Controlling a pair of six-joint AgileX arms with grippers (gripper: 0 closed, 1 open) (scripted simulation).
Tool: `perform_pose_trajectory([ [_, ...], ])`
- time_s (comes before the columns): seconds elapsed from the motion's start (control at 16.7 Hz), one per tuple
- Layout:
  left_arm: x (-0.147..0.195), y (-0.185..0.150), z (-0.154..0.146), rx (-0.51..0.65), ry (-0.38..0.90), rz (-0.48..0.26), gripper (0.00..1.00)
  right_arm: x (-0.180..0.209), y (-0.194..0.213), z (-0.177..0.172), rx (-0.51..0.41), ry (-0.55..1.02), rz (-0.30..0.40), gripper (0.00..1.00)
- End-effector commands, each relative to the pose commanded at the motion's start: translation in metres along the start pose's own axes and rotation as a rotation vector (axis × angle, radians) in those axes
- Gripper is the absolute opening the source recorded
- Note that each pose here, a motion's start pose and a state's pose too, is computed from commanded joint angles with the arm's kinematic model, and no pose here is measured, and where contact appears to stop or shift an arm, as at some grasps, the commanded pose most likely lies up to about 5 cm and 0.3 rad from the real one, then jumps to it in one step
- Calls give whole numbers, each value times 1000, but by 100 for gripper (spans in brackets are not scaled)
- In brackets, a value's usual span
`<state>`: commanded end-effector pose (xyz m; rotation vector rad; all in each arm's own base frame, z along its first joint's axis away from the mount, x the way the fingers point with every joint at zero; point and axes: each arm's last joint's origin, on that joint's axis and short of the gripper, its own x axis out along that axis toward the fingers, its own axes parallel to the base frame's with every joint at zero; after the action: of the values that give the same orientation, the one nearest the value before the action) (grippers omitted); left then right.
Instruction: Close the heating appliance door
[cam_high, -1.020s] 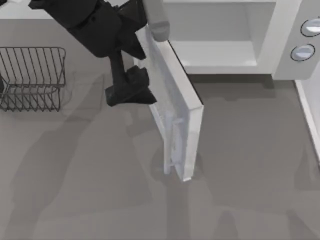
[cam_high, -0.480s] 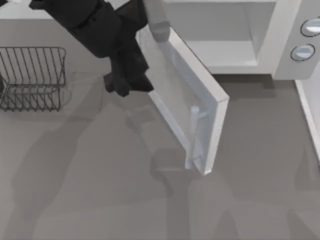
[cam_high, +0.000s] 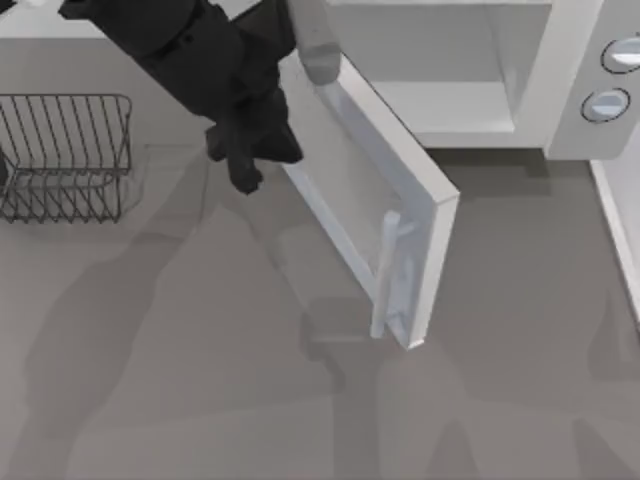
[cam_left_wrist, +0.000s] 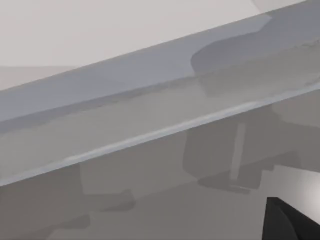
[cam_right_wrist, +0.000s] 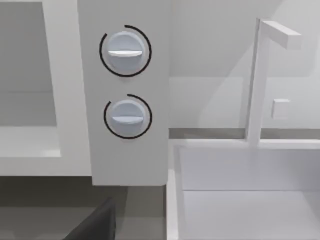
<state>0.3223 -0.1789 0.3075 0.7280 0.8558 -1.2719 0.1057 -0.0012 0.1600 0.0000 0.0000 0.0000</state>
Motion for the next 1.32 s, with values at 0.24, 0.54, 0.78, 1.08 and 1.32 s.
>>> perform_pose_trajectory([
  [0.24, 0, 0, 0, 0, 0, 0, 0, 0, 0, 0, 0, 0, 0, 100],
  [0.54, 8, -1, 9, -5, 6, -7, 0, 0, 0, 0, 0, 0, 0, 100],
  [0.78, 10, -3, 16, -2, 0, 1, 0, 0, 0, 0, 0, 0, 0, 100],
  [1.08, 12, -4, 21, -6, 0, 1, 0, 0, 0, 0, 0, 0, 0, 100],
  [1.32, 17, -5, 28, -5, 0, 2, 0, 0, 0, 0, 0, 0, 0, 100],
])
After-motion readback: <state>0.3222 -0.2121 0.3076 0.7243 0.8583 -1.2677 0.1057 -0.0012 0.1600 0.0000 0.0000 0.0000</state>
